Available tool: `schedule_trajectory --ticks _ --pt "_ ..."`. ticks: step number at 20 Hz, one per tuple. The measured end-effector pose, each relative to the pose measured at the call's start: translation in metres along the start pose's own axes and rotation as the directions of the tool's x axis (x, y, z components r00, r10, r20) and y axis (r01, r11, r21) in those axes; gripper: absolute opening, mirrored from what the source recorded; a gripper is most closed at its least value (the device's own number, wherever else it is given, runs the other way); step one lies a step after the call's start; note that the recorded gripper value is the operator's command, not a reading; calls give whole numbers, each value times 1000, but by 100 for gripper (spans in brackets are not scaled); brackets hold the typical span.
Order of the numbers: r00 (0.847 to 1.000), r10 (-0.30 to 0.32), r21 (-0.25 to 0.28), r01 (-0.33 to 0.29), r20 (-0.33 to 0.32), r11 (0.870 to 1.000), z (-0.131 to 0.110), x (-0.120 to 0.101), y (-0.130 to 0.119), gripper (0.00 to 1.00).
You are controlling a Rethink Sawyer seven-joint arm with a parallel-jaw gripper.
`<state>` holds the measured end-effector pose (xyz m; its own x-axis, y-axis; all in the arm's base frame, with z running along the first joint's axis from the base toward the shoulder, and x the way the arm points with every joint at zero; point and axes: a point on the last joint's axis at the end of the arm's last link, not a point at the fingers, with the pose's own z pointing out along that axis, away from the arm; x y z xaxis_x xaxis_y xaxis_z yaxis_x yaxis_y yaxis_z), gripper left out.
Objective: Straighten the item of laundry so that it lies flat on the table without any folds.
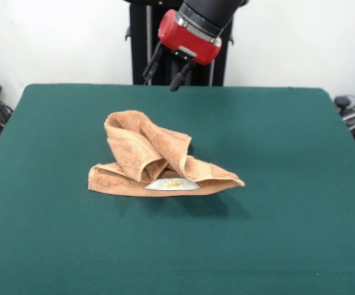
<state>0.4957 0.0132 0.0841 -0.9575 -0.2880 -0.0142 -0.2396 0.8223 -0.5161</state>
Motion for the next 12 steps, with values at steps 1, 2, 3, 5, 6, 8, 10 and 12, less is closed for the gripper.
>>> schedule_trajectory --ticks 1,2,3,5,6,8,10,12 --pt "1000 -3 4 3 -3 1000 0 0 0 100" --pt "1000 -7 8 7 -6 1000 0 1 1 100" --pt "1000 -17 16 17 -15 1000 -1 1 6 100" --pt "999 -26 24 26 -25 999 -2 2 10 100" --pt "999 -35 33 36 -37 999 -5 2 15 100" --pt "998 -40 37 42 -46 998 -7 2 19 100" --pt "997 -46 45 49 -61 998 -11 1 24 100" --pt "995 -54 53 59 -83 997 -16 0 32 100"
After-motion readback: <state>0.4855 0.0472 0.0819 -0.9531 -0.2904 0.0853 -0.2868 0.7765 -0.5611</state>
